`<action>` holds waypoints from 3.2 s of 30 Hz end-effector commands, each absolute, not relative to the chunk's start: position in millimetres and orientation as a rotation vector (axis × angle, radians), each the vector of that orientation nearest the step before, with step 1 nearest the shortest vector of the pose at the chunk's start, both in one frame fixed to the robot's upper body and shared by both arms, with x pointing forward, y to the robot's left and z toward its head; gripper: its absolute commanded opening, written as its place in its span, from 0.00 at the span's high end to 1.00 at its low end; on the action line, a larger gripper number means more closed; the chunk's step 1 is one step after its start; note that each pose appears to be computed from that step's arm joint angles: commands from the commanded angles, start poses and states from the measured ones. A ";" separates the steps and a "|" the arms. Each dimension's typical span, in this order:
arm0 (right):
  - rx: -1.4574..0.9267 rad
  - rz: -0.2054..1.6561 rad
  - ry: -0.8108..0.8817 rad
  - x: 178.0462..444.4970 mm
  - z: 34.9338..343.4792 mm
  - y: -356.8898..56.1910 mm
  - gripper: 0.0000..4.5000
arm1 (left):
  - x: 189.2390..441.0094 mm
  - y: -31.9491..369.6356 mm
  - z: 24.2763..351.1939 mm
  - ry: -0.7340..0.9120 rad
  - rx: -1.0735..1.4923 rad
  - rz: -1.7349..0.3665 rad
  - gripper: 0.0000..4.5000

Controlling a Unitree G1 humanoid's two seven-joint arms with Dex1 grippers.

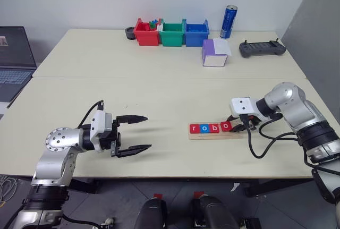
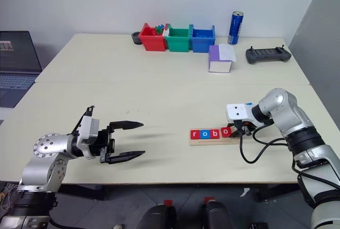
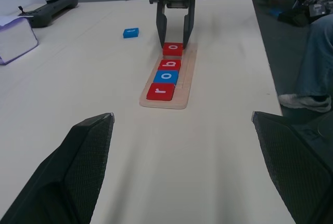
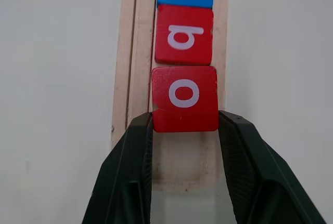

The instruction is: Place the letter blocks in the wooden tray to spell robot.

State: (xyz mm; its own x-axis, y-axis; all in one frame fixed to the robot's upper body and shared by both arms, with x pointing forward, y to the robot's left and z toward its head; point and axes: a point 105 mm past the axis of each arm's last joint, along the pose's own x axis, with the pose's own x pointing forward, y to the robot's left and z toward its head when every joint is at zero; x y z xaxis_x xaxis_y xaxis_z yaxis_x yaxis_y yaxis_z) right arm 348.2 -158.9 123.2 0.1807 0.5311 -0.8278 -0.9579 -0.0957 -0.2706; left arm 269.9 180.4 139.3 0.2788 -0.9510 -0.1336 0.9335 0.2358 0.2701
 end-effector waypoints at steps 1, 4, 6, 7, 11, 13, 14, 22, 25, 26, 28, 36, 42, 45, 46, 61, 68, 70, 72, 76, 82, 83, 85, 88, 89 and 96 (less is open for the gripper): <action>-1.030 1.343 0.547 348.1 126.8 -156.6 0.68 | 268.7 177.2 147.8 -0.105 0.343 -1.298 0.00; -1.018 1.352 0.562 345.9 126.3 -155.8 0.68 | 269.2 178.5 147.7 -0.103 0.345 -1.298 0.00; -1.009 1.360 0.574 344.2 127.0 -156.3 0.68 | 269.7 179.2 147.7 -0.102 0.347 -1.298 0.00; -1.006 1.358 0.582 343.9 127.1 -157.4 0.68 | 269.9 179.5 147.6 -0.102 0.347 -1.298 0.00; -1.007 1.351 0.603 343.6 127.2 -161.5 0.68 | 269.7 179.2 147.5 -0.101 0.346 -1.299 0.00; -1.003 1.349 0.608 343.7 127.2 -161.5 0.68 | 269.5 178.3 147.8 -0.102 0.345 -1.300 0.00; -1.000 1.347 0.610 343.8 127.1 -161.4 0.68 | 269.5 177.9 147.9 -0.102 0.345 -1.300 0.00; -1.000 1.351 0.623 344.6 123.7 -158.3 0.68 | 270.6 174.9 152.1 -0.108 0.348 -1.301 0.00; -1.008 1.350 0.626 345.1 123.8 -158.0 0.68 | 270.4 175.3 152.4 -0.108 0.349 -1.299 0.00; -1.009 1.349 0.625 345.5 123.9 -157.6 0.68 | 270.5 175.4 152.5 -0.107 0.349 -1.299 0.00; -1.009 1.351 0.622 345.9 124.6 -156.3 0.68 | 270.5 175.6 152.5 -0.107 0.350 -1.298 0.00; -0.999 1.348 0.606 348.9 128.7 -149.5 0.68 | 270.9 175.1 151.3 -0.105 0.350 -1.300 0.00; -0.998 1.343 0.610 350.1 129.6 -150.9 0.68 | 271.3 176.9 149.1 -0.102 0.348 -1.298 0.00; -1.000 1.346 0.616 349.4 129.1 -152.1 0.68 | 270.9 176.9 148.0 -0.101 0.347 -1.297 0.00; -1.001 1.348 0.618 349.1 128.8 -152.3 0.68 | 270.8 176.8 147.7 -0.101 0.346 -1.297 0.00; -1.003 1.358 0.626 354.0 131.3 -153.9 0.68 | 268.1 179.2 147.7 -0.099 0.346 -1.295 0.00; -0.999 1.386 0.633 349.7 128.9 -151.3 0.68 | 268.1 178.5 148.6 -0.099 0.345 -1.292 0.00; -0.998 1.387 0.633 349.6 128.0 -150.4 0.68 | 268.3 178.1 148.1 -0.098 0.344 -1.291 0.00; -0.994 1.378 0.627 351.9 128.2 -149.1 0.68 | 268.8 178.1 147.1 -0.098 0.343 -1.291 0.00; -0.996 1.374 0.625 353.1 128.9 -149.0 0.68 | 268.7 179.6 145.5 -0.096 0.342 -1.289 0.00; -0.982 1.366 0.622 354.2 130.5 -148.7 0.31 | 267.2 181.7 144.7 -0.094 0.342 -1.289 0.00; -0.980 1.368 0.622 353.8 130.8 -148.4 0.24 | 267.1 181.7 144.8 -0.094 0.342 -1.290 0.00; -0.977 1.369 0.617 353.1 131.9 -148.2 0.07 | 266.8 181.7 144.9 -0.094 0.342 -1.290 0.00; -0.980 1.369 0.607 351.9 136.6 -151.3 0.01 | 267.3 182.1 145.3 -0.094 0.344 -1.291 0.00; -0.981 1.368 0.604 351.7 137.9 -152.3 0.01 | 267.5 182.2 145.4 -0.094 0.344 -1.291 0.00; -0.808 1.267 0.473 352.0 176.6 -172.8 0.01 | 268.3 181.8 146.9 -0.098 0.347 -1.290 0.00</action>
